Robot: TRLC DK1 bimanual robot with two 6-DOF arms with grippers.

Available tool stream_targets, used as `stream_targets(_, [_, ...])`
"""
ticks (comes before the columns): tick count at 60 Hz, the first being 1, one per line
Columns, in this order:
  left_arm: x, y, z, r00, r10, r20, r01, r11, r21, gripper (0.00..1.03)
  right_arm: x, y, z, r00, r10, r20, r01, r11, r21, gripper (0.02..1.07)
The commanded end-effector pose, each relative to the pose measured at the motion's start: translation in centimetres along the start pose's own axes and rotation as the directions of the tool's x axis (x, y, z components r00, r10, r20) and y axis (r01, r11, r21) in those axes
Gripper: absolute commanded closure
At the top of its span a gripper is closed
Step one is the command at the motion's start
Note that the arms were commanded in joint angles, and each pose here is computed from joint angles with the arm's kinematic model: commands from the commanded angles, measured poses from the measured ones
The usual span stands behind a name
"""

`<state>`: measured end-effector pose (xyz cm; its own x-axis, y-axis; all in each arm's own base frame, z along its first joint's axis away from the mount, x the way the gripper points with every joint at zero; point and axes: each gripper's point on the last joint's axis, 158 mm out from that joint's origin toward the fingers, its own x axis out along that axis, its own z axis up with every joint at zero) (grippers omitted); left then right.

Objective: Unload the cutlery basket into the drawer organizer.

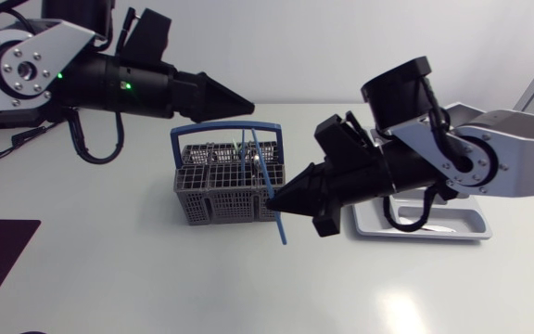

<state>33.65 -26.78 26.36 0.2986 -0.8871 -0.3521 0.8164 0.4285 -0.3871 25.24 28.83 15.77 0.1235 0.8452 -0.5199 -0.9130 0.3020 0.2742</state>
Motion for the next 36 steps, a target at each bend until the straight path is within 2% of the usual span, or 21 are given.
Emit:
stream_targets(1, [-2.3,-0.1,3.1,0.997,0.027,0.073,-0.029,0.999,0.018,0.07,-1.6,-0.7,-1.0,0.999,-0.041,0.004,0.041,0.999,0.014,1.01])
stream_targets(11, [-4.7,1.7,4.0,0.988,0.097,0.123,-0.102,0.994,0.035,0.07,-4.9,-3.0,-1.9,0.991,-0.136,0.018,0.135,0.989,0.065,1.01])
stream_targets(21, [-4.8,3.6,1.9,0.977,0.175,0.118,-0.186,0.978,0.089,0.07,-8.3,-6.8,-2.7,0.967,-0.253,0.031,0.246,0.957,0.152,1.01])
stream_targets(29, [-3.9,4.7,-1.1,0.979,0.193,0.064,-0.2,0.971,0.132,0.07,-10.5,-10.8,-4.2,0.932,-0.363,-0.008,0.354,0.903,0.242,1.01])
stream_targets(36, [-2.9,5.3,-3.4,0.975,0.223,0.012,-0.221,0.957,0.188,0.07,-11.4,-14.7,-6.4,0.886,-0.455,-0.094,0.459,0.827,0.325,1.01])
